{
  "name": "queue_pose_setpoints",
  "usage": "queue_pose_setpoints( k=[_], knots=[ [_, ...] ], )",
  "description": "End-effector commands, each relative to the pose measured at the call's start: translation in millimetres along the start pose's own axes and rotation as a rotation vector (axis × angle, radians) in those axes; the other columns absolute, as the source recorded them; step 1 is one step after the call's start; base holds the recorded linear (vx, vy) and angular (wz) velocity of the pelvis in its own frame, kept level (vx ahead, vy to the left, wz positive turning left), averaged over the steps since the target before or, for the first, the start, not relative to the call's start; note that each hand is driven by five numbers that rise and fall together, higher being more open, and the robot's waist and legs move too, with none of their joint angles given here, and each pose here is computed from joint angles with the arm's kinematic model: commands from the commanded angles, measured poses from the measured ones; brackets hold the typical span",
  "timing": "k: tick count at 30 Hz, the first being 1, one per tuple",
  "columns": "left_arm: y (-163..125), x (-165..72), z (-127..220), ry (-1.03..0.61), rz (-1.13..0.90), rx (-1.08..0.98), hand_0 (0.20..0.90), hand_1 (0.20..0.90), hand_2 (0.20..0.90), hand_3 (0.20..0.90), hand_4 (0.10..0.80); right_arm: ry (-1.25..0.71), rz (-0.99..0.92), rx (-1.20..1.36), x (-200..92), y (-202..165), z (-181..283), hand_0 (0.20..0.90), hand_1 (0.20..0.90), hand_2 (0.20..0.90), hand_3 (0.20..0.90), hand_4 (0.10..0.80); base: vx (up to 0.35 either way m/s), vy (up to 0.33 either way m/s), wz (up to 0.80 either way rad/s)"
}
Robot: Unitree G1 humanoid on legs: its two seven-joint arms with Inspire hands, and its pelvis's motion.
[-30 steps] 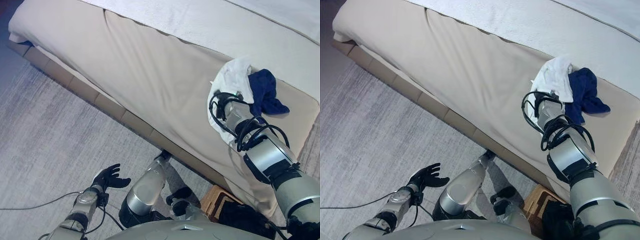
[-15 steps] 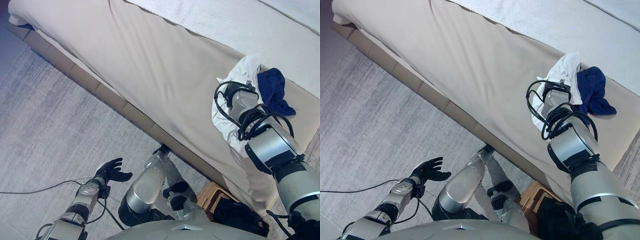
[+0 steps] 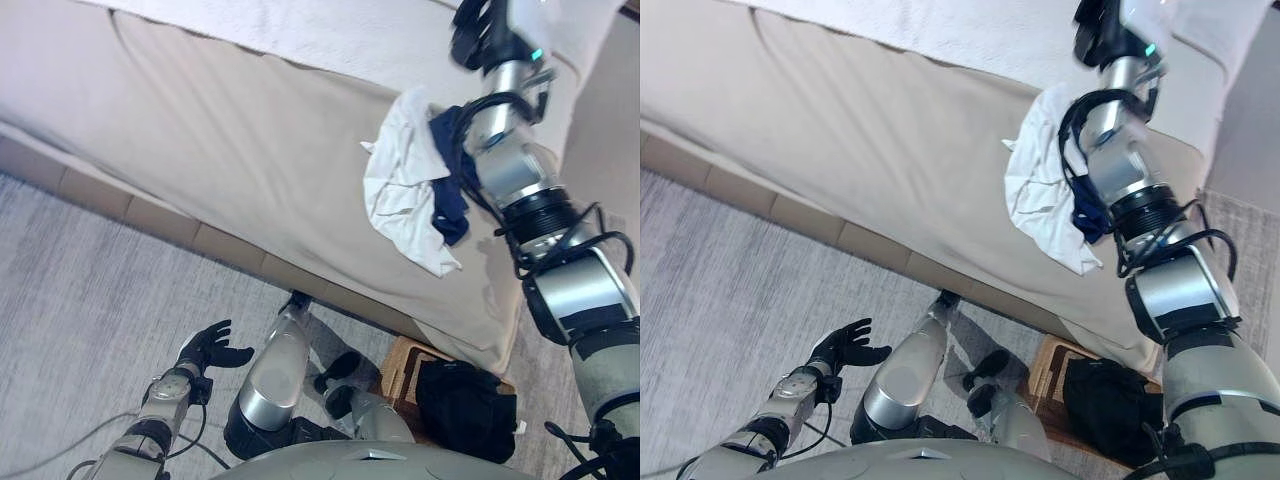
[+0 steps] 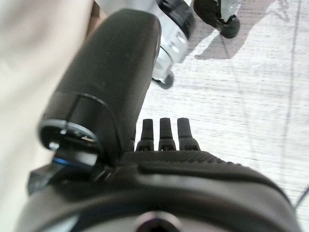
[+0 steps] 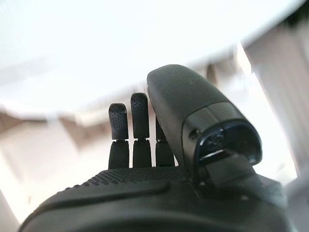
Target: Pick up the clothes from the bed and place them into the basket
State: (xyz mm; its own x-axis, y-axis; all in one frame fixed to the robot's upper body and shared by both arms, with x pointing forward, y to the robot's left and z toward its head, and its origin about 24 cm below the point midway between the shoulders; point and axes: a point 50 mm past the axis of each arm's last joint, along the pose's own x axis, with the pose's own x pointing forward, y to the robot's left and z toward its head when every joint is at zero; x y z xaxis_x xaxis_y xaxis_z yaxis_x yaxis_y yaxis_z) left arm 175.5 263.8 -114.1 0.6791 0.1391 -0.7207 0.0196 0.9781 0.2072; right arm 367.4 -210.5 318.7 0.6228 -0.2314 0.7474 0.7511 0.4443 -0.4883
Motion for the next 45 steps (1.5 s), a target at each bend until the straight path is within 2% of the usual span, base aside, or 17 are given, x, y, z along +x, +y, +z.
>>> queue_pose_setpoints(
  k=[1,4,5,6,7,10,14,20,26,32,42,45],
  knots=[
    [7.8,-23.0,-55.5,0.165,0.015,0.076,0.900,0.900,0.900,0.900,0.800,-0.090,-0.102,-0.029,-0.1,-29.8,-1.7,0.300,0.300,0.300,0.200,0.100,0.076,-0.013,-0.24],
    [4.3,-23.0,-57.4,0.186,0.001,0.088,0.900,0.900,0.900,0.900,0.800,-0.037,0.097,-0.008,-9.8,-16.6,-12.9,0.300,0.300,0.300,0.200,0.100,0.044,-0.011,-0.31],
    [2.7,-22.6,-57.4,0.192,-0.002,0.086,0.900,0.900,0.900,0.900,0.800,-0.027,0.201,-0.010,-16.2,-6.4,-15.9,0.474,0.474,0.474,0.403,0.303,0.054,-0.006,-0.32],
    [-0.7,-22.6,-58.5,0.201,-0.007,0.083,0.900,0.900,0.900,0.900,0.800,-0.019,0.344,-0.019,-29.5,9.2,-20.9,0.775,0.775,0.775,0.755,0.655,0.055,-0.004,-0.24],
    [-1.4,-22.7,-58.8,0.203,-0.008,0.083,0.900,0.900,0.900,0.900,0.800,-0.013,0.369,-0.024,-31.8,11.6,-22.4,0.900,0.900,0.900,0.900,0.800,0.065,-0.015,-0.21],
    [-8.7,-23.9,-63.7,0.229,-0.024,0.102,0.900,0.900,0.900,0.900,0.800,-0.045,0.577,-0.115,-51.6,36.7,-34.0,0.900,0.900,0.900,0.900,0.800,0.050,-0.020,-0.08],
    [-8.3,-25.2,-67.2,0.251,-0.029,0.122,0.900,0.900,0.900,0.900,0.800,-0.022,0.702,-0.165,-63.8,58.7,-38.3,0.900,0.900,0.900,0.900,0.800,-0.008,-0.003,0.02],
    [9.4,-26.3,-65.8,0.254,0.007,0.147,0.900,0.900,0.900,0.900,0.800,0.017,0.828,-0.282,-82.9,88.4,-43.5,0.900,0.900,0.900,0.900,0.800,-0.003,-0.036,0.27],
    [16.8,-22.0,-54.3,0.215,0.012,0.134,0.900,0.900,0.900,0.900,0.800,0.085,0.877,-0.398,-90.0,102.4,-56.4,0.900,0.900,0.900,0.900,0.800,-0.063,0.065,0.42],
    [15.3,-11.2,-29.5,0.130,-0.007,0.097,0.900,0.900,0.900,0.900,0.800,0.203,0.850,-0.530,-78.4,103.1,-71.8,0.900,0.900,0.900,0.900,0.800,-0.136,0.066,0.33],
    [13.8,-2.3,9.6,-0.029,-0.052,0.044,0.900,0.900,0.900,0.900,0.800,0.623,0.955,-0.865,-77.3,67.0,-129.5,0.900,0.900,0.900,0.900,0.800,-0.079,0.005,0.18],
    [15.4,-1.8,14.9,-0.048,-0.046,0.040,0.900,0.900,0.900,0.900,0.800,0.744,0.986,-0.910,-85.6,56.8,-143.9,0.900,0.900,0.900,0.900,0.800,-0.029,-0.031,0.08]
  ],
)
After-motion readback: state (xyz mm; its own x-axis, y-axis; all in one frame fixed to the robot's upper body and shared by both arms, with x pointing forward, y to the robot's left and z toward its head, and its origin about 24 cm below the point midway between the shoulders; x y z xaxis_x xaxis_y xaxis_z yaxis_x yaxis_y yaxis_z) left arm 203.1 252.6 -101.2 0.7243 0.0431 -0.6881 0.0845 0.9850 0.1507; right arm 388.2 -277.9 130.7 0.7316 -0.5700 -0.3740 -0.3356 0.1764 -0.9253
